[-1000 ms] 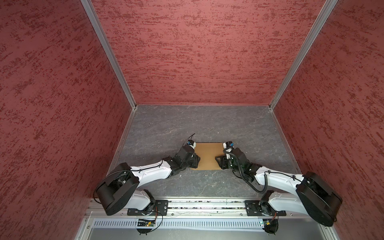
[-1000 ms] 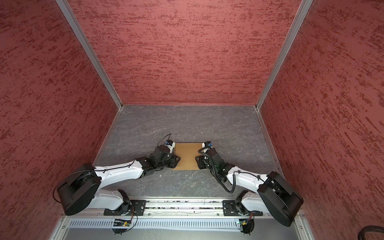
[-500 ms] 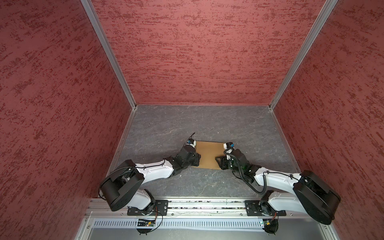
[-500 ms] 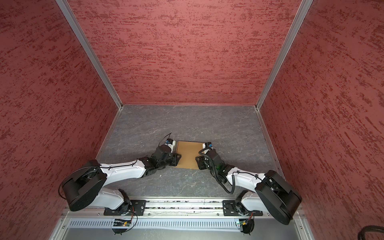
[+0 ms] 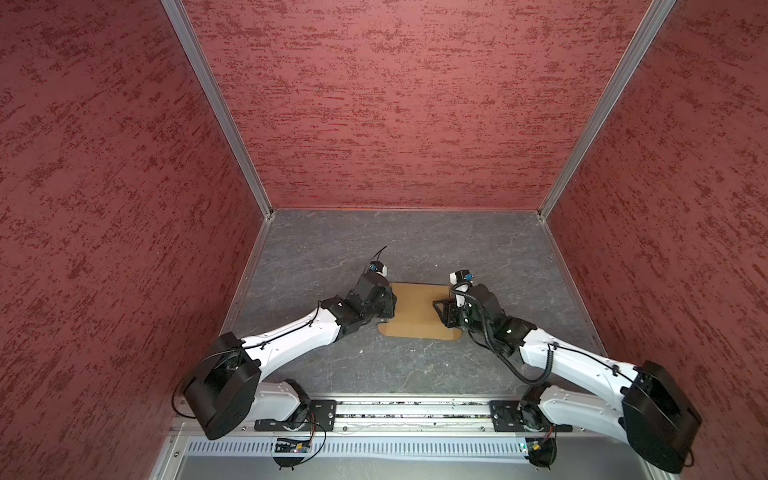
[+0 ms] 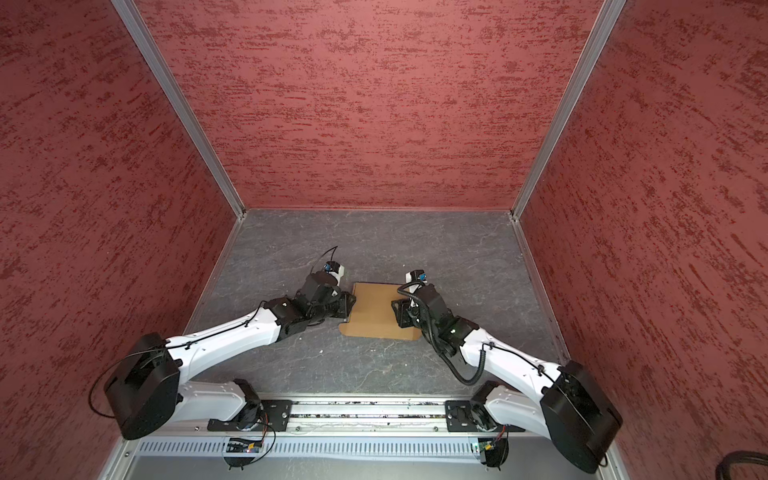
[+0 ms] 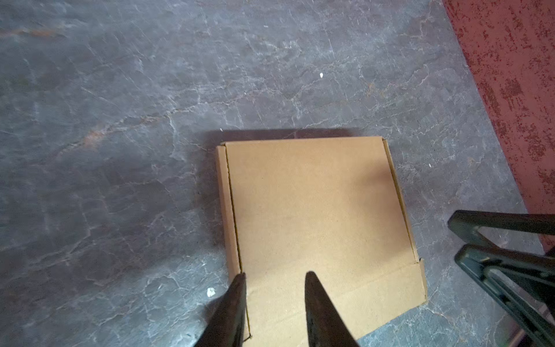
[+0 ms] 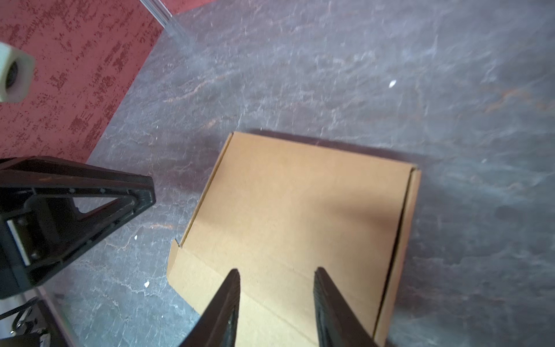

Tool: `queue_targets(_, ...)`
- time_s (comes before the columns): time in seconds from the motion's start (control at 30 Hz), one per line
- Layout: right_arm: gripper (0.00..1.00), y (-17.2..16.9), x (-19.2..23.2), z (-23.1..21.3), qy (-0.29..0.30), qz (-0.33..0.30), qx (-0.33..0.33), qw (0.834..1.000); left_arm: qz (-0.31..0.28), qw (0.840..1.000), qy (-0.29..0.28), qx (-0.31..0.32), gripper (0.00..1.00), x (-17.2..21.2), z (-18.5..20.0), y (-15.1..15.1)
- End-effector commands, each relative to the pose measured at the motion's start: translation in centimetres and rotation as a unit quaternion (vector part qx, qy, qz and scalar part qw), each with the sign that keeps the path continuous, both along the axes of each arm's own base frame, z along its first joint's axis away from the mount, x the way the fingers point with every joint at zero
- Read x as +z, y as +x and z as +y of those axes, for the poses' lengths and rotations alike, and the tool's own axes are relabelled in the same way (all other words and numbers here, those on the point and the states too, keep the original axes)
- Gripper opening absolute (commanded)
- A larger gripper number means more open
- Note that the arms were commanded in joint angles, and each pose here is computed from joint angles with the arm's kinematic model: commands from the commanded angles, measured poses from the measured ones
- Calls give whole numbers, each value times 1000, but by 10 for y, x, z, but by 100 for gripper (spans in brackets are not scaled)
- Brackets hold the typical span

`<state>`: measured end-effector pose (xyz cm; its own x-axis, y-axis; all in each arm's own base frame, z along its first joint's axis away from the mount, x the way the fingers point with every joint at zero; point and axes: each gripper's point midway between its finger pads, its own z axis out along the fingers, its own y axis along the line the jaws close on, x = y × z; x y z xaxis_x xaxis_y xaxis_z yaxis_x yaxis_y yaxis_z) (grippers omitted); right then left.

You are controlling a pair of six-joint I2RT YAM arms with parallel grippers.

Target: Fold the paper box

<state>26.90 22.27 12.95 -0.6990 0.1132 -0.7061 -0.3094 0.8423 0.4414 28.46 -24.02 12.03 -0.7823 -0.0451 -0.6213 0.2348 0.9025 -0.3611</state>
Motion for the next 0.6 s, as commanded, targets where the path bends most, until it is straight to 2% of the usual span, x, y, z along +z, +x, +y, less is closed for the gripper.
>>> queue_targets(0.0,42,1,-5,-17,-36,13,-17,999,37,998,46,-6,32,-16,16,-6)
queue_targets(0.07,42,3,-6,-21,-37,17,-21,999,50,997,56,-4,28,-23,20,-4)
queue_targets(0.33,41,6,-10,-31,-34,25,-29,999,76,994,79,-10,23,-48,18,12)
queue_targets(0.57,40,6,-15,-37,-28,30,-34,999,79,994,68,-12,21,-52,10,18)
